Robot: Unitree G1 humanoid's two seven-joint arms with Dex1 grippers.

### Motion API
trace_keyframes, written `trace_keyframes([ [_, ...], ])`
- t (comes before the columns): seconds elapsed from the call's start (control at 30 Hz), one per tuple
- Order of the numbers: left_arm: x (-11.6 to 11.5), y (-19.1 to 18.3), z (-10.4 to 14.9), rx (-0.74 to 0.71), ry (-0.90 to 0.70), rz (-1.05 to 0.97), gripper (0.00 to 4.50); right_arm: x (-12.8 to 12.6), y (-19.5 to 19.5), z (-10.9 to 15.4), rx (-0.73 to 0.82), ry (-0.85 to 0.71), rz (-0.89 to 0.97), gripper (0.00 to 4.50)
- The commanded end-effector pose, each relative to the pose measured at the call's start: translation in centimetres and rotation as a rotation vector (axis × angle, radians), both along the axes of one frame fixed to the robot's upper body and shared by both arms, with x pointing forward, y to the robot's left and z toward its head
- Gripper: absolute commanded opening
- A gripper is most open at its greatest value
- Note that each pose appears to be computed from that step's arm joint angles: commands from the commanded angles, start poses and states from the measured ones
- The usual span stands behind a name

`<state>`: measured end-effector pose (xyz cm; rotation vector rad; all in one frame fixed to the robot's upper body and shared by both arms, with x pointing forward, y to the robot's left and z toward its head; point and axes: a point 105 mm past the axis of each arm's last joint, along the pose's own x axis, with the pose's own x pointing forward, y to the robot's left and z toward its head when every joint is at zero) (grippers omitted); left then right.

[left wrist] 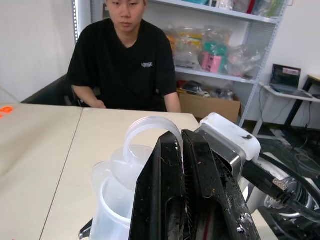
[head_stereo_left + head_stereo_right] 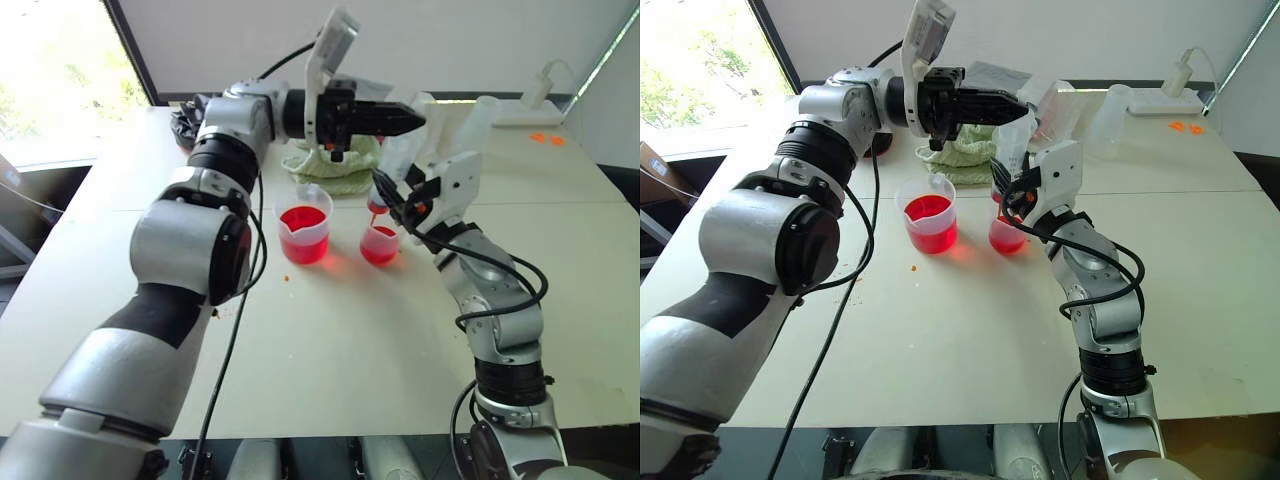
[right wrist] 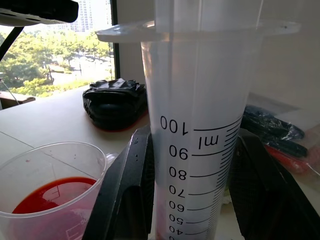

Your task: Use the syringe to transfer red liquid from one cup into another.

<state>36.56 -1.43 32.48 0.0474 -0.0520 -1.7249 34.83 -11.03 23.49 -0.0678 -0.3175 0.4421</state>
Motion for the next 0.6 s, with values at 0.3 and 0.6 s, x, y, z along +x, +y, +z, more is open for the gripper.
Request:
trace_keyframes([
  [0.3, 1.1, 0.3, -1.4, 0.036, 0.005, 0.084, 0.07, -1.7, -0.6, 3.7, -0.012, -0.107, 0.027, 1.43],
  [0.6, 1.4, 0.3, -1.7, 0.038, 0.011, 0.104, 0.07, -2.1, -0.7, 4.6, 0.003, -0.112, 0.036, 1.43],
])
